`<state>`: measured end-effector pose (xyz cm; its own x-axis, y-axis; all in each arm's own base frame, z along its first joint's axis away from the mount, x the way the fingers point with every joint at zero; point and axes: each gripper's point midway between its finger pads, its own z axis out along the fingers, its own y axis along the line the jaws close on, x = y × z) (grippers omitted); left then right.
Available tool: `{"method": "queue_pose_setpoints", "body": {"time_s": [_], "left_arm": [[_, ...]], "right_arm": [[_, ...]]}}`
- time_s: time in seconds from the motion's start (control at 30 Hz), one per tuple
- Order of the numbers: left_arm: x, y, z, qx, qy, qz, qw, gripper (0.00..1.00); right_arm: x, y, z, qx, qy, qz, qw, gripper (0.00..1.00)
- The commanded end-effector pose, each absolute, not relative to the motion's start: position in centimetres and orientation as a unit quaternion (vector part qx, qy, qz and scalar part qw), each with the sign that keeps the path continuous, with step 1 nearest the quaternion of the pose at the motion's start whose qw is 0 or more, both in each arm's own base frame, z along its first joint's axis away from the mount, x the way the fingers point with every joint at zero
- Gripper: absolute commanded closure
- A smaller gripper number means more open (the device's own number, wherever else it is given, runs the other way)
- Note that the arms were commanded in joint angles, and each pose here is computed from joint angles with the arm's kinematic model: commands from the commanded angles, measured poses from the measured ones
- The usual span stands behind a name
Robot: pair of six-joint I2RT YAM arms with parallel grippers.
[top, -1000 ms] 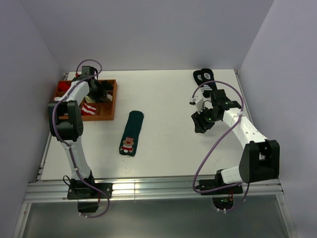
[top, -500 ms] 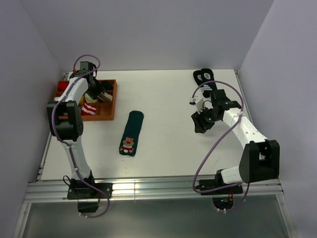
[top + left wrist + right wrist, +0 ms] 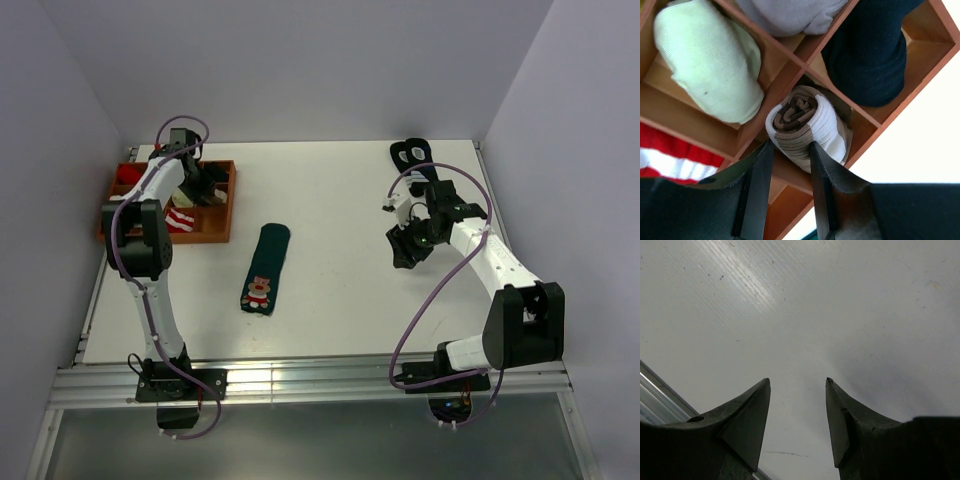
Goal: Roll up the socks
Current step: Place the sock in the storage box.
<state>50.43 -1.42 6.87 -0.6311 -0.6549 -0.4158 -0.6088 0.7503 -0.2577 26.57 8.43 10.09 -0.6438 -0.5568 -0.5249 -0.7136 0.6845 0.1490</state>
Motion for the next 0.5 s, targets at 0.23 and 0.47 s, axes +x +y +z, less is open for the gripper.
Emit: {"method": "queue_pose_setpoints", "body": {"time_s": [0.23,0.47], "left_arm": [[51.1,-2.2,4.5,-0.352,0.905,-0.041,0.235,0.61],[50.9,-2.5,4.4,-0.348,0.906,-0.049,0.237,0.59]], "right_arm": [[26.7,8.1,9.9,-0.357,0.889,0.167,0.233,0.45],[26.6,7.9,9.7,-0.356,0.890,0.165,0.231,0.45]]}}
